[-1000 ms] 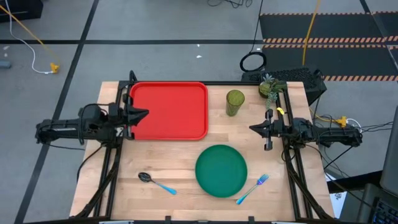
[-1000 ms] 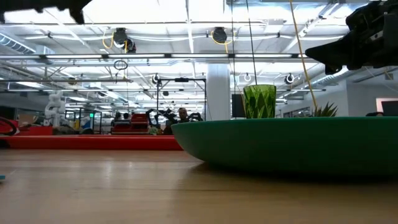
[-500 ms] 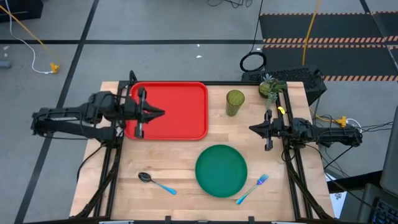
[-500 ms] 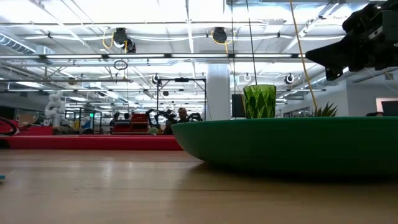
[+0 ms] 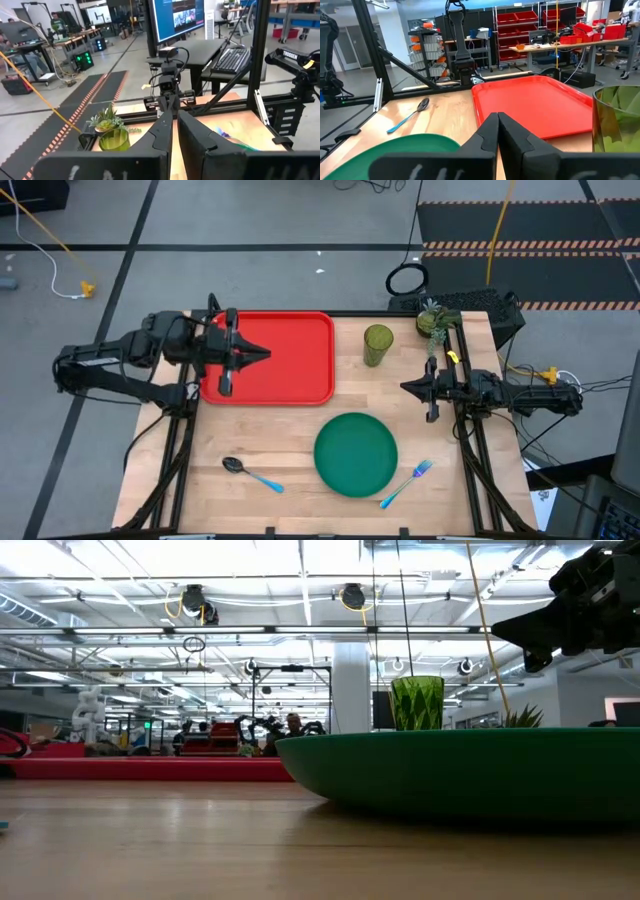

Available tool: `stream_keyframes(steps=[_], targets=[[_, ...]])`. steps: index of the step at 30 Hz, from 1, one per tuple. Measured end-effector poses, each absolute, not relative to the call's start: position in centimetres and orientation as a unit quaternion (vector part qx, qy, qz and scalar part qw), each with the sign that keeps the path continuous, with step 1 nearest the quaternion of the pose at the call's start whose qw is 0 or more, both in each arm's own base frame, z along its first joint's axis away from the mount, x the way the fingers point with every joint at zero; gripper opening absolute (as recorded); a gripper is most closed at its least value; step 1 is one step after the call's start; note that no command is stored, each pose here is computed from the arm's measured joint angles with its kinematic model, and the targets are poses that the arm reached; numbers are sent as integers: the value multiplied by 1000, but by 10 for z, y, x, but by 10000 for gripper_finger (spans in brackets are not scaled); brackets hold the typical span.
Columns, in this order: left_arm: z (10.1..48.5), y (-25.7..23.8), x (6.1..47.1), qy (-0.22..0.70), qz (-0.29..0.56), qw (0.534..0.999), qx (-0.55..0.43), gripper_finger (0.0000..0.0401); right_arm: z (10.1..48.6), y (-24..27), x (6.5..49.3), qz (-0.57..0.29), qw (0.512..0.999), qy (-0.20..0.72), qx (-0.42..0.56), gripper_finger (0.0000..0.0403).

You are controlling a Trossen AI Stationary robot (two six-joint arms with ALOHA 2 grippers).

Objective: Pick and place plate/cup/fork/spoon on tray
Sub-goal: Put the green cup on the top left of the red tray

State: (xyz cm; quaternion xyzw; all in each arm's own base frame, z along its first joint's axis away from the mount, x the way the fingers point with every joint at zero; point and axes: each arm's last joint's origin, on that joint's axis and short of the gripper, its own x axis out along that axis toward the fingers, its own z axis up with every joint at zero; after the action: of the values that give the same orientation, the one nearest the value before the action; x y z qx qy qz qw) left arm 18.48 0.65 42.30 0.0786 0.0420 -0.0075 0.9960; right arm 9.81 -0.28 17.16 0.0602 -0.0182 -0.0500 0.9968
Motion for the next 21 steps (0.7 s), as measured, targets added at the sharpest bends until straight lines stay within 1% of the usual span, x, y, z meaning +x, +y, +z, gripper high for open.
stream_keyframes(steps=[9,15,21], targets=[[436,8,191,72,1,992,105,33,172,-3,98,-50,996,-19,70,0],[425,11,197,146,52,981,117,33,172,-3,98,-49,993,-22,102,0],[413,12,209,189,52,974,117,33,172,-3,99,-50,992,-7,111,0]])
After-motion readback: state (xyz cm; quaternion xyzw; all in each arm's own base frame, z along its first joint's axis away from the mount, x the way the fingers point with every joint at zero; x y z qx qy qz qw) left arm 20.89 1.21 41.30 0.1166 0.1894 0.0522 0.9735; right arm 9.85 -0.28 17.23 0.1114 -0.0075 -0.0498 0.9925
